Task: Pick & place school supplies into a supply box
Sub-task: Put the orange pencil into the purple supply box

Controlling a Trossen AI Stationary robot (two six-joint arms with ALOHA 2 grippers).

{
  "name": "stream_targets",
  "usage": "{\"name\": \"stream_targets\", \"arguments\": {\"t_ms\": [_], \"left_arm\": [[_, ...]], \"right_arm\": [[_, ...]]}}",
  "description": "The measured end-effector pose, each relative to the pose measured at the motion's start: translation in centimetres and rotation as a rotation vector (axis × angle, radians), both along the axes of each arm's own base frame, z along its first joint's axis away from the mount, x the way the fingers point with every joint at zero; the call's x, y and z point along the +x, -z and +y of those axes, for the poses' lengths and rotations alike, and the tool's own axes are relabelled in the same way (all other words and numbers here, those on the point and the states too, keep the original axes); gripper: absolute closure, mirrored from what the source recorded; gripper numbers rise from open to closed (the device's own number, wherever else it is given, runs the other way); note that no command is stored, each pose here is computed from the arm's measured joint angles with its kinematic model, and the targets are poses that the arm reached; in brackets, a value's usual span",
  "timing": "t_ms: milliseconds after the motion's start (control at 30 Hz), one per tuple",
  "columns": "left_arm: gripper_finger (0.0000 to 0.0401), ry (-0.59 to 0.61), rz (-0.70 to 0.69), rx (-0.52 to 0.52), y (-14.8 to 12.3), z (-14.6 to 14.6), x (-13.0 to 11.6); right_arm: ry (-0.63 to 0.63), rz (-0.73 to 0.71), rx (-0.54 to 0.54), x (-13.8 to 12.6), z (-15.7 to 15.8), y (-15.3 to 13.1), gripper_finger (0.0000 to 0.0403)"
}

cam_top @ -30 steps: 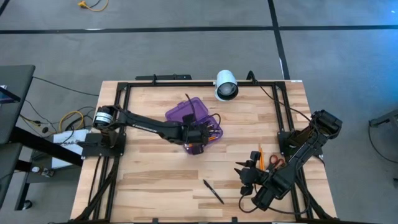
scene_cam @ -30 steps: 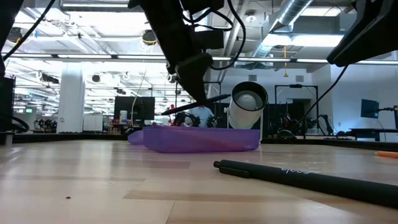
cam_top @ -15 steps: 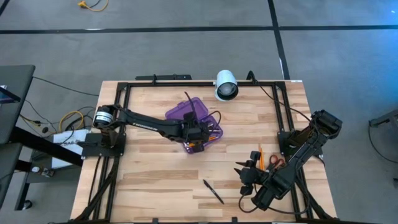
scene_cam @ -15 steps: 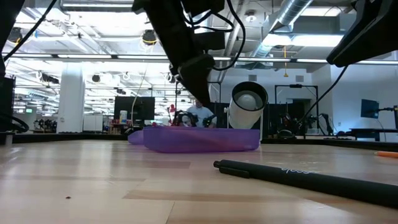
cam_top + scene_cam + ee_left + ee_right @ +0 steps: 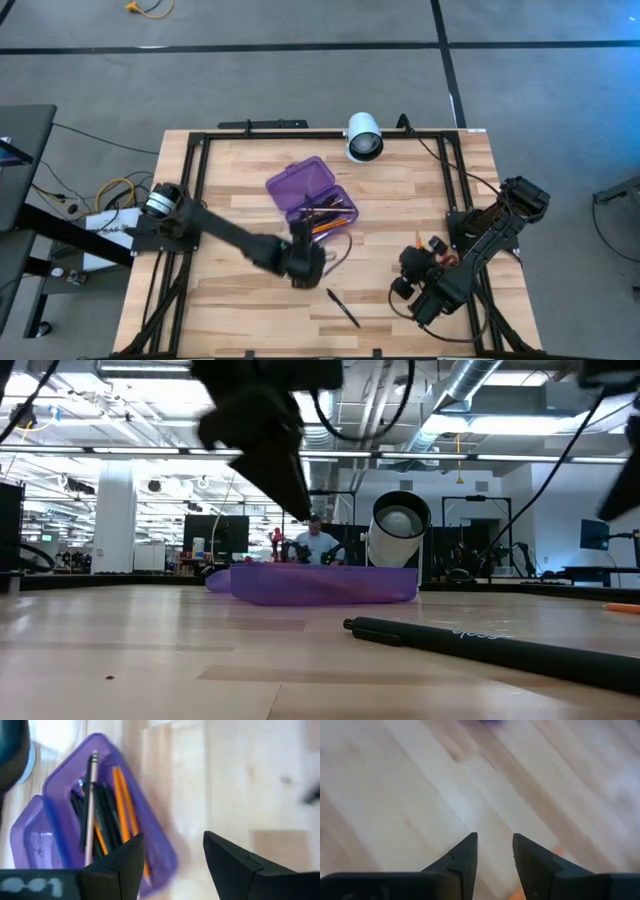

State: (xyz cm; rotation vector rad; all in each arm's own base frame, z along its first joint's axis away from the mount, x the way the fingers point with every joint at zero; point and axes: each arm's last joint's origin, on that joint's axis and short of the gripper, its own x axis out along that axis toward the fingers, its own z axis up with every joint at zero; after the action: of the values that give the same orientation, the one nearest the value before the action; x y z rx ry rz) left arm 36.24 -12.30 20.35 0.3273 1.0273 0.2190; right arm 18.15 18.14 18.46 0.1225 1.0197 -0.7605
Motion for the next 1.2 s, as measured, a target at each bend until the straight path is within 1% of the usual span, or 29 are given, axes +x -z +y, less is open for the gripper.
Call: {"name": "stream_targets", "arguments": {"t_ms": [67,133,267,333,400,533,600,733,933,1100,1200], "left_arm": [[0.0212,0.009,-0.012,0.013,0.0,-1.8,-0.8],[0.0214,0.017,-0.031,0.023,0.0,-3.5,-1.6],[0.0216,0.043,-0.086,0.074,-0.1,-6.5,-3.2],[0.0216,0.057,-0.112,0.110,-0.2,-7.7,-4.0],[0.0216,0.062,-0.138,0.142,-0.3,-8.6,-4.7],[0.0216,0.062,-0.176,0.200,-0.4,-9.5,-5.5],[0.0216,0.053,-0.177,0.206,-0.4,-9.5,-5.7],[0.0216,0.031,-0.177,0.193,-0.3,-9.4,-5.8],[0.0217,0.023,-0.178,0.189,-0.3,-9.4,-5.8],[0.0217,0.023,-0.178,0.189,-0.3,-9.4,-5.8],[0.0217,0.023,-0.177,0.188,-0.3,-9.4,-5.8]], "right_arm": [[0.104,0.027,0.044,-0.4,-0.2,0.0,0.0285],[0.182,0.048,0.089,-0.7,-0.3,0.4,0.0285],[0.300,0.128,0.173,-1.4,-0.5,1.6,0.0285],[0.333,0.146,0.203,-1.6,-0.6,2.1,0.0285],[0.339,0.137,0.226,-1.6,-0.5,2.3,0.0285],[0.341,0.141,0.233,-1.6,-0.5,2.6,0.0285],[0.351,0.158,0.235,-1.9,-0.7,2.9,0.0285],[0.391,0.186,0.271,-2.3,-1.1,4.0,0.0280],[0.376,0.157,0.329,-2.5,-1.3,5.6,0.0246],[0.371,0.153,0.329,-2.7,-1.6,5.9,0.0215],[0.335,0.164,0.326,-2.7,-1.5,6.0,0.0206]]}}
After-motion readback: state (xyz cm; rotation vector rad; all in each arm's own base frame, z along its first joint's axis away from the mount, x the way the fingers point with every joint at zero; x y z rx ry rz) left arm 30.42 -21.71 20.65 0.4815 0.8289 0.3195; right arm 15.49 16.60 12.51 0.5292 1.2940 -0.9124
